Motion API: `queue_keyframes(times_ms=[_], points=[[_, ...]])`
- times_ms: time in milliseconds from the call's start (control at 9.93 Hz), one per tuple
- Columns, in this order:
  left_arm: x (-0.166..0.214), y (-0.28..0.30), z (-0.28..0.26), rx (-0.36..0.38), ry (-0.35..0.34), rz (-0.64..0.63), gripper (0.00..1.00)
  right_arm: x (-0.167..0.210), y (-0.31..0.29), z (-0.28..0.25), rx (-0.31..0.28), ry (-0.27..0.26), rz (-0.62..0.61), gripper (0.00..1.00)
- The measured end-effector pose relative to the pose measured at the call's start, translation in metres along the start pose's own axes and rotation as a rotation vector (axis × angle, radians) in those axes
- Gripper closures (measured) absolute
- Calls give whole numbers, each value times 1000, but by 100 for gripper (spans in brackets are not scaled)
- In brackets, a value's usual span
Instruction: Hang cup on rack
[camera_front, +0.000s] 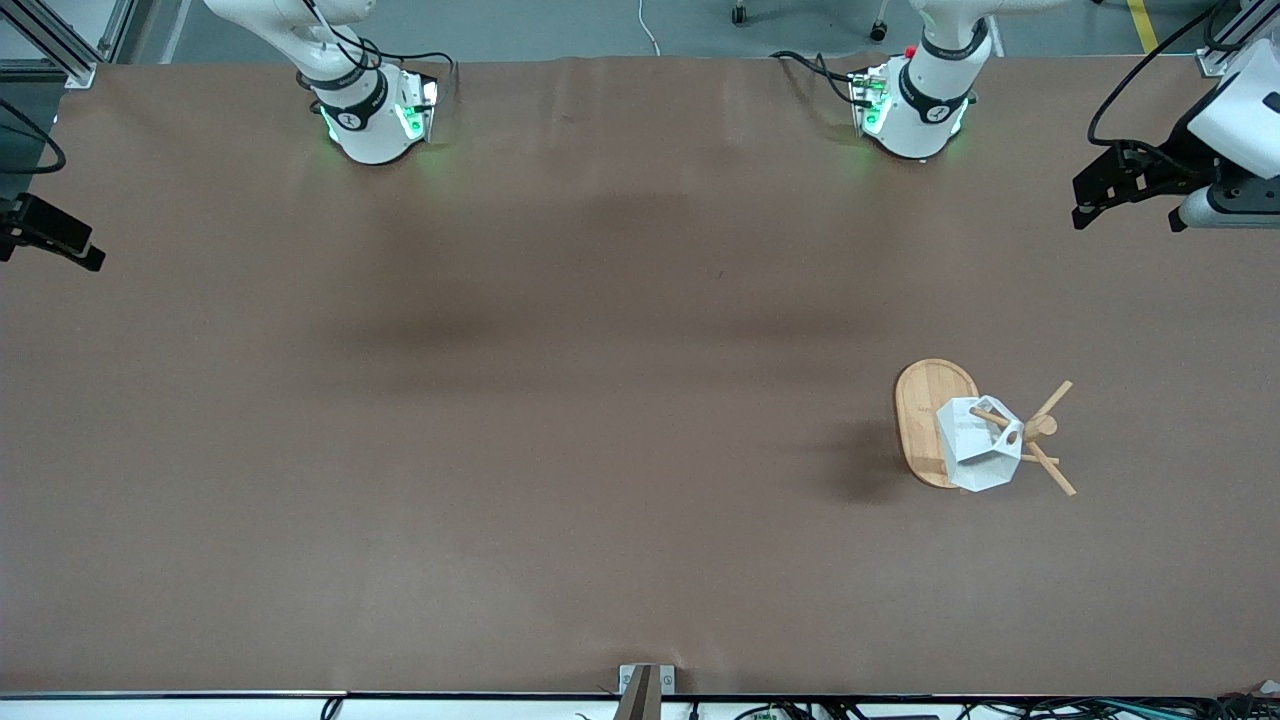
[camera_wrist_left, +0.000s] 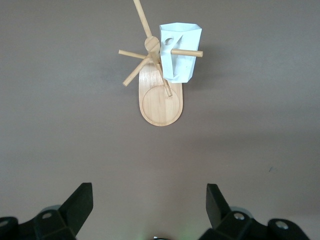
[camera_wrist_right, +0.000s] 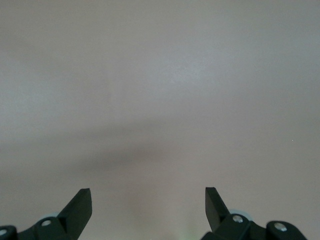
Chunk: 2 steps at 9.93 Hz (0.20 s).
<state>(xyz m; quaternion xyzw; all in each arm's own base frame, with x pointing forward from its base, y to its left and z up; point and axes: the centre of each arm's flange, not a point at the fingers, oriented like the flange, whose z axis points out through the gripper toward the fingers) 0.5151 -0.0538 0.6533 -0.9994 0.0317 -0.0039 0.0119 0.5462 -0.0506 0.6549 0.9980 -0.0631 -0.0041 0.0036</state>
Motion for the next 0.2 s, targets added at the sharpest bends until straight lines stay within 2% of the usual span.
queue_keyframes(times_ms=[201], points=[[0, -1, 0, -9, 0, -3, 0, 0, 0, 0, 0, 0, 0, 0]])
